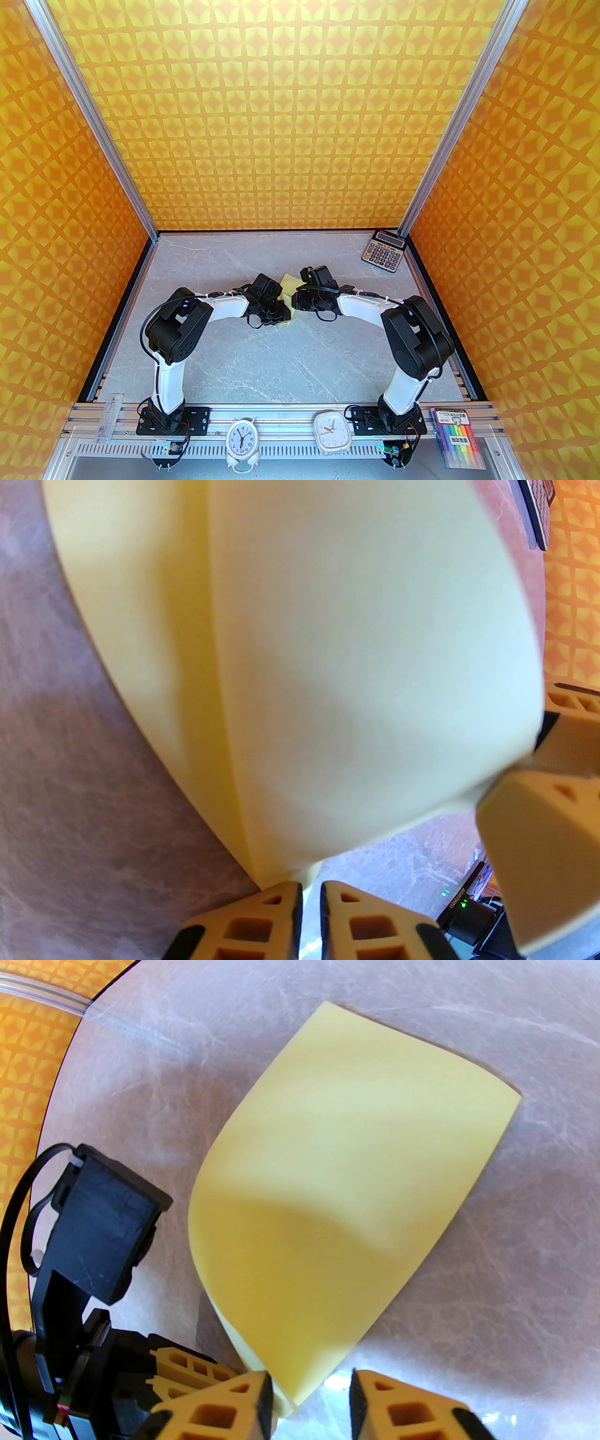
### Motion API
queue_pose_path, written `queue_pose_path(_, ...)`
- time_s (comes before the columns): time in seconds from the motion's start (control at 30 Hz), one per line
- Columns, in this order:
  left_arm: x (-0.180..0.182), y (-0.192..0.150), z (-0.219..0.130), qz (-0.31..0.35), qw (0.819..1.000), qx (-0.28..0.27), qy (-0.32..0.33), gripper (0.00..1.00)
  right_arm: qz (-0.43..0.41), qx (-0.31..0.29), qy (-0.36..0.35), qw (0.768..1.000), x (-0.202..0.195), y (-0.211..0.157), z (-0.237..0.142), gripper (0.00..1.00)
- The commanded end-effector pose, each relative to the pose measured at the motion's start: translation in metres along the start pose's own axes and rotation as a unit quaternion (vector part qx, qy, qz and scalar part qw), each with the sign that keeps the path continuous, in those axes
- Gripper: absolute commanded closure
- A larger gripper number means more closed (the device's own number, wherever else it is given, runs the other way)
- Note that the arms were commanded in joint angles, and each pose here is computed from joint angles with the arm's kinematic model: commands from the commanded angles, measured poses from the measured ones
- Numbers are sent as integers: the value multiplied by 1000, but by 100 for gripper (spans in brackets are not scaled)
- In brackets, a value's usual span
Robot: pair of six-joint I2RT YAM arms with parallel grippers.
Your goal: Fold a paper plane with a square sheet of paper (fold left side to right side)
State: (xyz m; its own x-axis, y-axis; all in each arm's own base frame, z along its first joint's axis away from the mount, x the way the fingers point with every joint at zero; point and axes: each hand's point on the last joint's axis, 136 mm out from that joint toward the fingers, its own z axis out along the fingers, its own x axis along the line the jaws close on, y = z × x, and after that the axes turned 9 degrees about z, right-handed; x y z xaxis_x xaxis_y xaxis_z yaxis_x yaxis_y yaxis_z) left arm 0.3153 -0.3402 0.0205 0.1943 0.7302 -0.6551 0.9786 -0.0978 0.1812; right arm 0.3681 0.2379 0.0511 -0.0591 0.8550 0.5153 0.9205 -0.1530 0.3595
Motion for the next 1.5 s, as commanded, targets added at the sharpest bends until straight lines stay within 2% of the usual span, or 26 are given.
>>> queue_pose_path(0.0, 16, -21, 10, -19, 999, 37, 23, 84, -6, 12, -3, 1000, -1, 3, 9, 84)
queue_pose_path(0.1, 15, -19, 9, -18, 999, 36, 23, 84, -10, 10, -13, 1000, -4, 6, 12, 93)
queue_pose_path(0.3, 13, -17, 7, -15, 999, 34, 21, 84, -12, 15, -26, 999, -9, 7, 20, 100)
queue_pose_path(0.77, 7, -15, 3, -8, 999, 34, 20, 84, -8, 28, -43, 999, -20, 2, 31, 100)
queue_pose_path(1.07, -21, 25, -37, 19, 999, -26, 0, 83, -8, 33, -41, 999, -20, -2, 32, 100)
queue_pose_path(1.17, -23, 32, -33, 22, 999, -32, -4, 90, -8, 33, -42, 999, -21, -2, 32, 100)
queue_pose_path(1.47, -17, 36, -14, 8, 999, -30, -15, 89, -5, 34, -38, 999, -20, -3, 31, 100)
